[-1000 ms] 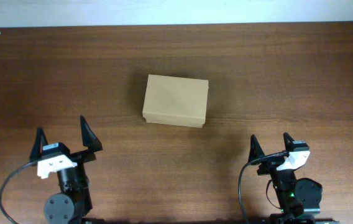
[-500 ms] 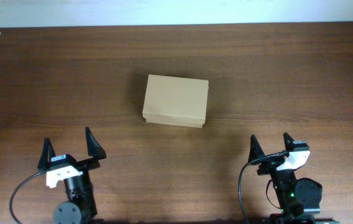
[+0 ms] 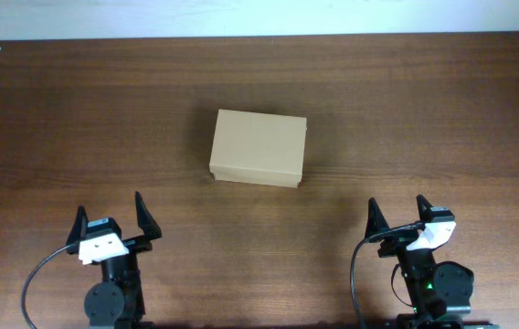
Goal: Pack container
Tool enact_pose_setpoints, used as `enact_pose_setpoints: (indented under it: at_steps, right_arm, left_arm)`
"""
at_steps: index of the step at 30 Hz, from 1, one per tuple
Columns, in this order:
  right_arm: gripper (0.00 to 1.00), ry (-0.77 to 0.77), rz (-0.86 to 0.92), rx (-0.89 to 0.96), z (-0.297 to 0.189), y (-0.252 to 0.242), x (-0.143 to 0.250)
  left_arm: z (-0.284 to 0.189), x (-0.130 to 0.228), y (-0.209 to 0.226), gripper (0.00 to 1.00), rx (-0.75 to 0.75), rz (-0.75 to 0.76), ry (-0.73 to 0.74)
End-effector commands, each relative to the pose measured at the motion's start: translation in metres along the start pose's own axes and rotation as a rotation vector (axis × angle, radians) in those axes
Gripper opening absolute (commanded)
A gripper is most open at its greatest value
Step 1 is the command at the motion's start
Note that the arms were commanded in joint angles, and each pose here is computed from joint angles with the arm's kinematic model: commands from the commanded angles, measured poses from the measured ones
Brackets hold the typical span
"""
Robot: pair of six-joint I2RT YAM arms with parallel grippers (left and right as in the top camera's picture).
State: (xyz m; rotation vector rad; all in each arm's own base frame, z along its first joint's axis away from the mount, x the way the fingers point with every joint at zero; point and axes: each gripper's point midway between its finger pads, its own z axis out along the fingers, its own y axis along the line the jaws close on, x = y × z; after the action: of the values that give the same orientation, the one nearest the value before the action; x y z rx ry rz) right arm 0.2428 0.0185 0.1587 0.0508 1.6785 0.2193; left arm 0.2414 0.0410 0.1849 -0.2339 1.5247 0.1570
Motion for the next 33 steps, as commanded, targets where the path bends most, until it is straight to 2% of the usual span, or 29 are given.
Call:
enact_pose_setpoints:
  at_steps: [1, 5, 33]
  right_arm:
    - [0.99, -0.003, 0.007, 0.009, 0.0, -0.002, 0.001]
    - [0.99, -0.003, 0.007, 0.009, 0.0, -0.002, 0.001]
    - [0.99, -0.003, 0.007, 0.009, 0.0, -0.002, 0.001]
  left_arm:
    - [0.0, 0.012, 0.001, 1.0, -0.001, 0.019, 0.04]
    - [-0.001, 0.022, 0.001, 1.0, -0.002, 0.031, 0.082]
    - [-0.001, 0.022, 0.002, 1.0, -0.002, 0.031, 0.083]
